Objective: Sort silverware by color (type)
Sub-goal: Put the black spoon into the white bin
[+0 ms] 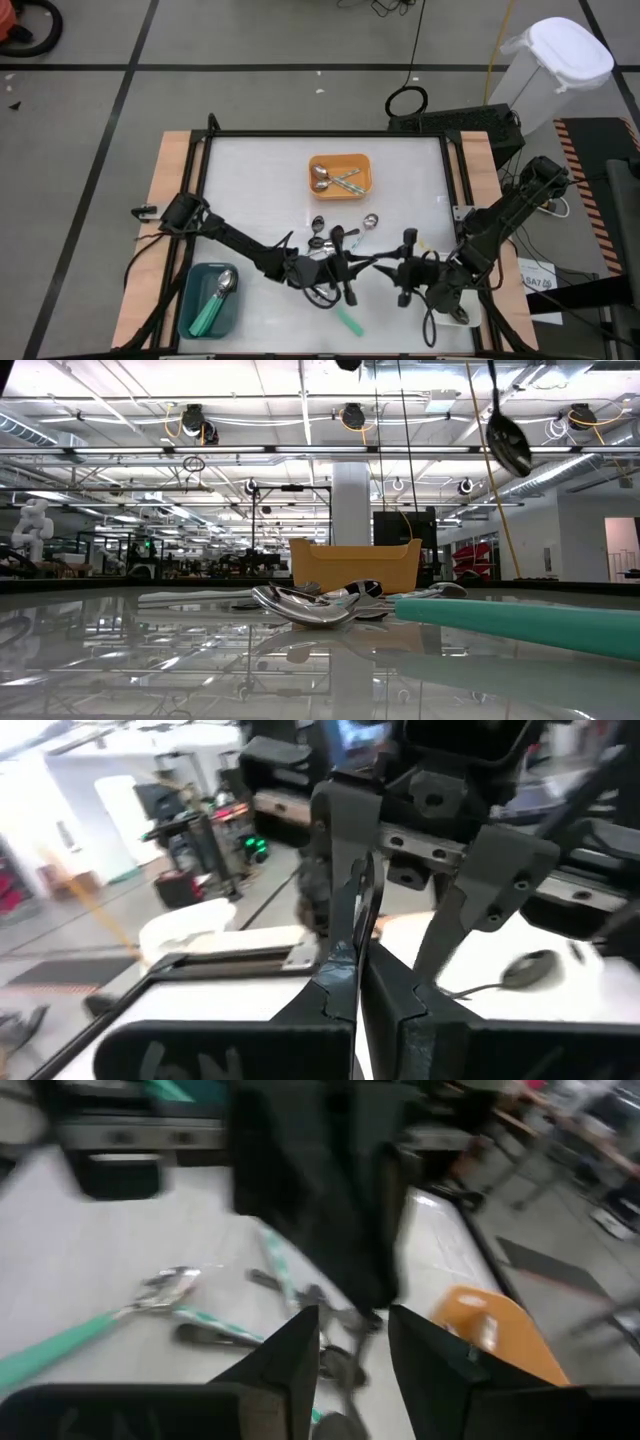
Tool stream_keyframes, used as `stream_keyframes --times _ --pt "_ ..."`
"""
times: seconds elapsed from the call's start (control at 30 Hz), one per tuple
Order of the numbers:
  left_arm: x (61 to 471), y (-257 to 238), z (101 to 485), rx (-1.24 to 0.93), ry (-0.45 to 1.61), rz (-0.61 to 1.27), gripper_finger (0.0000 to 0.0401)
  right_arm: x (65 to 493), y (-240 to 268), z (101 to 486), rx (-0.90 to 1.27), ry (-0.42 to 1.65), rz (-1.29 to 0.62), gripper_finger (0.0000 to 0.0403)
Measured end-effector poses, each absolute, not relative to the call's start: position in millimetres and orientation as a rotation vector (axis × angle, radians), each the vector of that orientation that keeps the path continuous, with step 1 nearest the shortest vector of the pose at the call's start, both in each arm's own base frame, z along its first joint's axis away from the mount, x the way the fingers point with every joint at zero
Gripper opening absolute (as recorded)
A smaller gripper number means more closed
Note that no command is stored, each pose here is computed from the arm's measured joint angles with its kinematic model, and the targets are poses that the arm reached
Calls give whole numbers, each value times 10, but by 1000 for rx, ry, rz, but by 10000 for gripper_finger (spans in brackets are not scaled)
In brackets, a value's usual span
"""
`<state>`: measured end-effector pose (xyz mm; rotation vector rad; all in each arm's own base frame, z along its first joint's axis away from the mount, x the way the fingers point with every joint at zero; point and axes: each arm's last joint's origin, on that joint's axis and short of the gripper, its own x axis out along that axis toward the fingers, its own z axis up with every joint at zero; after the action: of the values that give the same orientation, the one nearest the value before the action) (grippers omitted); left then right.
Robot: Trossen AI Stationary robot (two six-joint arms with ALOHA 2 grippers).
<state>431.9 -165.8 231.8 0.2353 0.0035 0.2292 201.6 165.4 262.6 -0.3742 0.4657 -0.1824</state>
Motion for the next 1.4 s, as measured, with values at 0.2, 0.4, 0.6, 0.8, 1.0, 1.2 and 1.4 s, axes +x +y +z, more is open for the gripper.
stream_keyframes --times 0.2,0.4,0.6,0.8,1.0,1.2,1.4 --pt "4315 -1647 2305 239 17 287 0 2024 1545 2587 -324 479 -309 119" --pt "4317 -1634 2306 207 15 307 0 2027 1534 2582 -308 483 -315 119" --pt "4312 -1620 2305 149 10 356 0 2031 1526 2582 -280 476 -330 119" --pt "4311 -1617 2305 136 9 367 0 2038 1501 2574 -272 484 -344 119" --pt "4312 -1616 2290 121 19 367 0 2031 1504 2557 -288 517 -306 119" --pt "4320 -1593 2273 91 27 372 0 2032 1515 2549 -288 537 -269 119" --pt "4326 -1576 2264 55 28 376 0 2032 1507 2556 -297 520 -298 115"
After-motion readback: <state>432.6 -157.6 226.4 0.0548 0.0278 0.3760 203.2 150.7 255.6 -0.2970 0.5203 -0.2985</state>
